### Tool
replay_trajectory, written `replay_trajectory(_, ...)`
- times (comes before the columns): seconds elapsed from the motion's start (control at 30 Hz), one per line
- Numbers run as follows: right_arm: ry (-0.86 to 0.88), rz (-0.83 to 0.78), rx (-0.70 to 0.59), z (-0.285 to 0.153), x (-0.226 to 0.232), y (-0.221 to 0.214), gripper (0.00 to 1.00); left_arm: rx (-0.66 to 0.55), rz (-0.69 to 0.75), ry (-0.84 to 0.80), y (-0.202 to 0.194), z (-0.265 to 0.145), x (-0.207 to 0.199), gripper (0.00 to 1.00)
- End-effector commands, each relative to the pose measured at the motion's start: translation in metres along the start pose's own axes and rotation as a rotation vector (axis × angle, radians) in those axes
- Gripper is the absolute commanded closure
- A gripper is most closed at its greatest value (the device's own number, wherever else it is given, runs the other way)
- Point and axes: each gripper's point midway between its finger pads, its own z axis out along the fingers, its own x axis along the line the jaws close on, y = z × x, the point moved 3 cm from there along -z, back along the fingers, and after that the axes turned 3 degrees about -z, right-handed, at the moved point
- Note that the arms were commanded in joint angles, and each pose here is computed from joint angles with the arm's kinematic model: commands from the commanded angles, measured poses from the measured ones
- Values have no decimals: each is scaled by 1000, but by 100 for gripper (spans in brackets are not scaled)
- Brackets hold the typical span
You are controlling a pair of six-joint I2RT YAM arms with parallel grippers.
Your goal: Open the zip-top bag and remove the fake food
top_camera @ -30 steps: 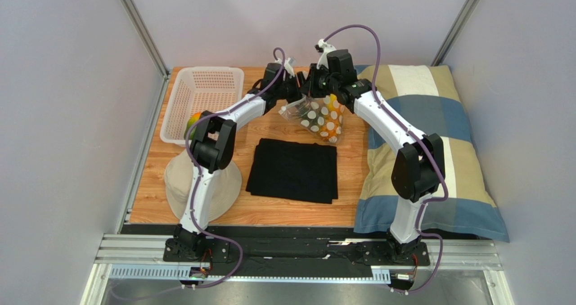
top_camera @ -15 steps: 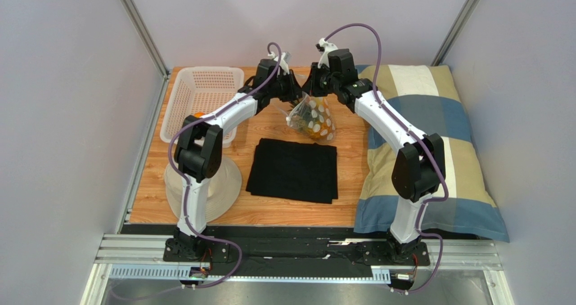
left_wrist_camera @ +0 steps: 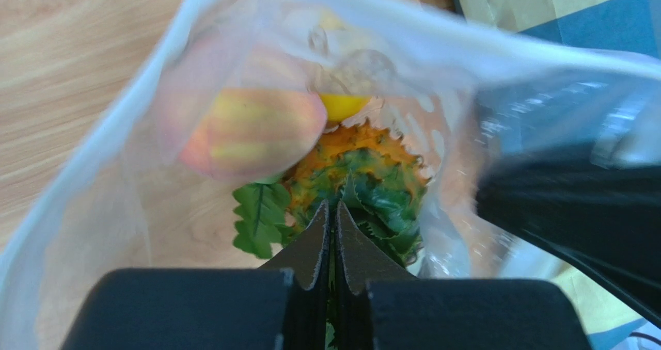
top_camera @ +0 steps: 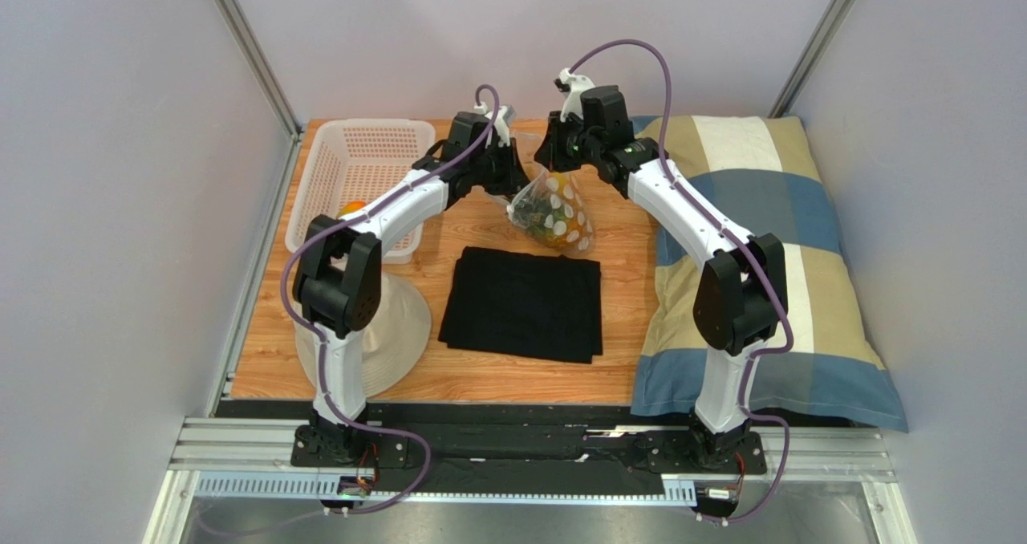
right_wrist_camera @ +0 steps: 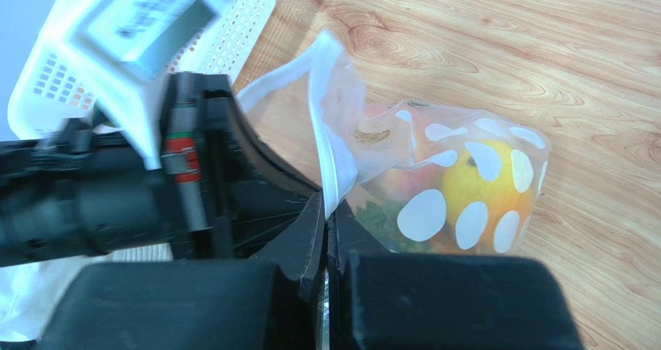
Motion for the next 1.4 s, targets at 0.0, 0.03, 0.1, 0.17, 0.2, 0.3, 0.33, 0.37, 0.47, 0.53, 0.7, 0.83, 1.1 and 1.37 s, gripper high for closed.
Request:
replay_trajectory(0.0,-6,-47,-64,0,-1,20,100,-107,99,-20,30,-44,-31,100)
replay_trajectory(0.03,-6,-52,-61,0,-1,19,100,-134,104,-25,37,-55,-38,100)
replay_trajectory(0.1,-21,-57,-53,2,-5,15,100,-175,110,-16,47,-65,-43,100)
replay_trajectory(0.17,-35,-60,-57,3,-8,12,100,-237,118,-17,66,-81,-55,100)
replay_trajectory(0.2,-33,-58,-60,4,-8,11,100,-245,115,-10,71,-85,-58,100)
replay_trajectory(0.3,-12,-53,-77,0,-3,14,100,-288,96,50,92,-90,-60,100)
replay_trajectory(0.33,9,-56,-95,-1,1,17,100,-271,85,74,91,-79,-52,100)
replay_trajectory(0.37,25,-60,-115,-6,6,22,100,-301,89,77,106,-80,-58,100)
replay_trajectory(0.47,71,-94,-138,-12,24,29,100,-285,77,121,114,-58,-48,100)
replay_trajectory(0.53,66,-96,-136,-13,25,30,100,-252,66,154,110,-43,-37,100)
replay_trajectory(0.7,-1,-98,-101,-4,12,24,100,-197,119,78,99,-69,-57,100)
replay_trajectory(0.83,24,-88,-96,-4,17,23,100,-153,115,178,72,-96,-40,81)
replay_trajectory(1.1,28,-92,-100,-8,18,24,100,-50,161,215,34,-127,-30,58)
replay_trajectory(1.37,47,-89,-94,-7,22,22,100,-74,186,176,30,-136,-35,64)
